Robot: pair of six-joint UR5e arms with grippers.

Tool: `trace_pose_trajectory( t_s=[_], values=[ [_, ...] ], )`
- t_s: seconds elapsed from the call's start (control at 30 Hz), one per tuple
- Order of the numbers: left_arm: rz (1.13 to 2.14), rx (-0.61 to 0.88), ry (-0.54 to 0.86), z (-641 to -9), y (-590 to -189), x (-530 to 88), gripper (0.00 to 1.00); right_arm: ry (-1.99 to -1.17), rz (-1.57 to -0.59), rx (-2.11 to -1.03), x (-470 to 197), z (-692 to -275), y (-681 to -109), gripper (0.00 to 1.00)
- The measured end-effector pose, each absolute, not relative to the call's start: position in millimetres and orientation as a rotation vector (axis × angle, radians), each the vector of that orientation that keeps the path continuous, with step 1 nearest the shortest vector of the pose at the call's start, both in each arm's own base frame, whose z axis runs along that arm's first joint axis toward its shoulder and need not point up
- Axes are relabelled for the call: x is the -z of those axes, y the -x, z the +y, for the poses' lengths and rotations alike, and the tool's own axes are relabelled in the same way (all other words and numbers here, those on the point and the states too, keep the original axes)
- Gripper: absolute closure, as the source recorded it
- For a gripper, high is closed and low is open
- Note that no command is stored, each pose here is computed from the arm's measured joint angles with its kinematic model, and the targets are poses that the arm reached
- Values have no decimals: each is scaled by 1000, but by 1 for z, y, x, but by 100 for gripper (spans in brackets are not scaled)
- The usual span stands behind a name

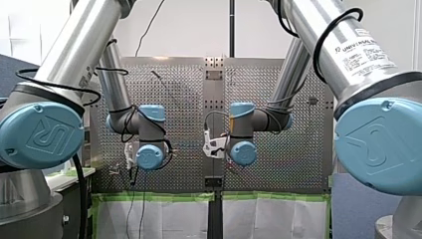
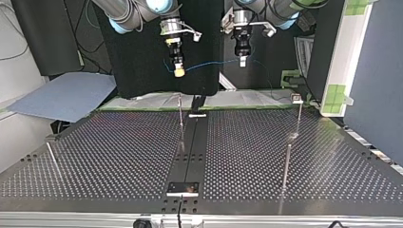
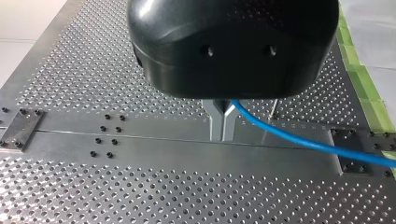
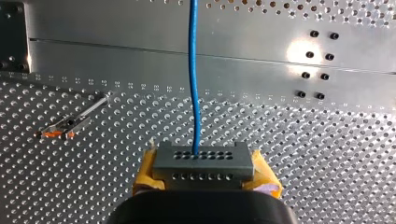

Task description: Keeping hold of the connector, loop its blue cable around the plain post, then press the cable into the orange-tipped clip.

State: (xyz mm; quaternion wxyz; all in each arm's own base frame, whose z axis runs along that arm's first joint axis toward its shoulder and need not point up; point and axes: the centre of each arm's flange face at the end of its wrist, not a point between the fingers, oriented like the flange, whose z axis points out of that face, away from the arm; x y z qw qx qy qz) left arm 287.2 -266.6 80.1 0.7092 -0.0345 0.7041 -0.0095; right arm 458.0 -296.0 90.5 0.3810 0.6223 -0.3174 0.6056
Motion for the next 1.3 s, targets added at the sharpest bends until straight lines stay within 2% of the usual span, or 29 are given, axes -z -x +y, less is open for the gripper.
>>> trace_pose_trajectory(
  t_s=[0.2, 0.33, 0.53, 0.77, 1.17, 1.3],
  values=[
    [1568, 17, 73, -266, -287, -79, 100, -1588, -810, -1546, -90, -296, -458, 100],
    [1617, -27, 31, -257, -288, -66, 100, -1599, -809, -1535, -87, -293, -457, 100],
    [1706, -77, -50, -246, -289, -46, 100, -1724, -817, -1429, -50, -269, -446, 100],
    [1729, -44, -102, -249, -287, -42, 100, -1839, -835, -1324, -15, -257, -434, 100],
    [1719, -22, -103, -252, -296, -50, 100, -1854, -836, -1309, -12, -255, -433, 100],
    [1710, -2, -91, -255, -300, -62, 100, -1832, -837, -1342, -24, -261, -442, 100]
  ],
)
